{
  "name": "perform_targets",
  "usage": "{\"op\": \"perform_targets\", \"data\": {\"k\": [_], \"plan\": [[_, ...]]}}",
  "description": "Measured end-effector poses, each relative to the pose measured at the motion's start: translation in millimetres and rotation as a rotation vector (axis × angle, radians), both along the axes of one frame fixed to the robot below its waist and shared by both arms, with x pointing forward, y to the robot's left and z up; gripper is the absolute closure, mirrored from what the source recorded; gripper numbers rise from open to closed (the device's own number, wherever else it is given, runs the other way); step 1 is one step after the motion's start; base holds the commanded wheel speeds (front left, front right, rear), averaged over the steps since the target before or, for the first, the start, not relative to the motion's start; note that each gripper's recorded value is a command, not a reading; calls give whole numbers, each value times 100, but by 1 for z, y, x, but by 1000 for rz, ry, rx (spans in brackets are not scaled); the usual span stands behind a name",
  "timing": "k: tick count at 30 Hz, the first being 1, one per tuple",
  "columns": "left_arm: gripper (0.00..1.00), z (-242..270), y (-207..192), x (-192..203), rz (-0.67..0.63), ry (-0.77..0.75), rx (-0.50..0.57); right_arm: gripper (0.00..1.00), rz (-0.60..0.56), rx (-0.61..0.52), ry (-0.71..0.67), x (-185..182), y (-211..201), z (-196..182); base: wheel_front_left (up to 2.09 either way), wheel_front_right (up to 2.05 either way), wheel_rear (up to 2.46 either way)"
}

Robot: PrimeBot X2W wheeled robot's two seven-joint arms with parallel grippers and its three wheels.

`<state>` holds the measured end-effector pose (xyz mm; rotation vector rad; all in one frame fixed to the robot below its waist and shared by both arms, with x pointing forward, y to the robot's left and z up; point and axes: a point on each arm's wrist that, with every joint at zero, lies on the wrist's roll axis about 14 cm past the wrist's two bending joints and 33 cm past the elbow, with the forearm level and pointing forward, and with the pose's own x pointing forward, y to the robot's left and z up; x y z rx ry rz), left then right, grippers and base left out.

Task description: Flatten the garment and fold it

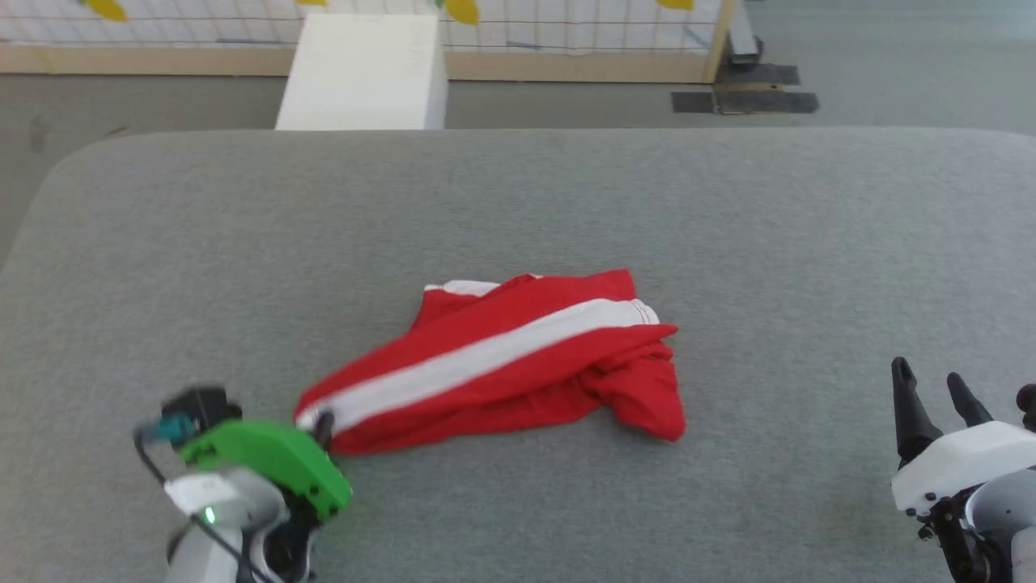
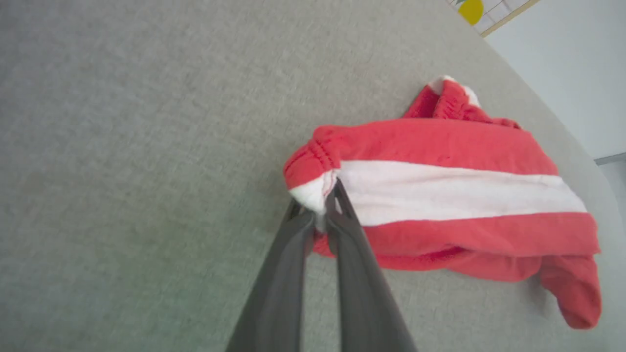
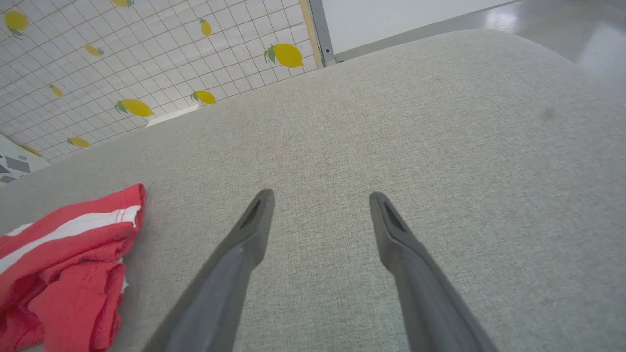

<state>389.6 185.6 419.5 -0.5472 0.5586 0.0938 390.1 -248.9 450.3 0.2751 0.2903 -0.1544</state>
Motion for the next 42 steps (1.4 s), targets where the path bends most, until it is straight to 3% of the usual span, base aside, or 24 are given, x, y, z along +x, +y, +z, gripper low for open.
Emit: {"op": "perform_targets", "data": {"k": [1,2,3,7,10,14,17,22,28,36,37,39,42], "plan": [[87,-9,3,-10,25,31,-25,0,10,1,0,2,3,0,0,0,0],[53,-16,5,-16,37,51,-34,0,19,1,1,4,7,0,0,0,0],[0,-17,7,-19,51,51,-40,0,31,0,4,6,10,-1,0,0,0],[0,7,22,-12,122,-93,-41,0,86,-10,11,13,27,0,0,0,0],[0,53,44,-1,188,-328,53,0,158,-22,10,19,49,6,0,0,0],[0,102,67,-4,227,-575,272,0,285,-40,33,34,88,14,0,0,0],[0,93,62,-14,197,-568,354,0,400,-80,113,45,120,11,0,0,0],[0,73,46,-21,180,-520,344,0,556,-196,296,64,161,-5,0,0,0],[0,58,41,-24,182,-472,328,0,640,-315,427,85,183,-29,0,0,0],[0,46,50,-22,197,-430,342,0,720,-342,510,87,205,-68,0,0,0],[0,44,50,-22,196,-425,343,18,723,-342,504,89,207,-69,0,0,0],[0,42,48,-21,186,-419,340,100,729,-340,487,93,211,-69,0,0,0],[0,43,45,-17,173,-426,337,100,721,-319,466,94,211,-67,0,0,0]]}}
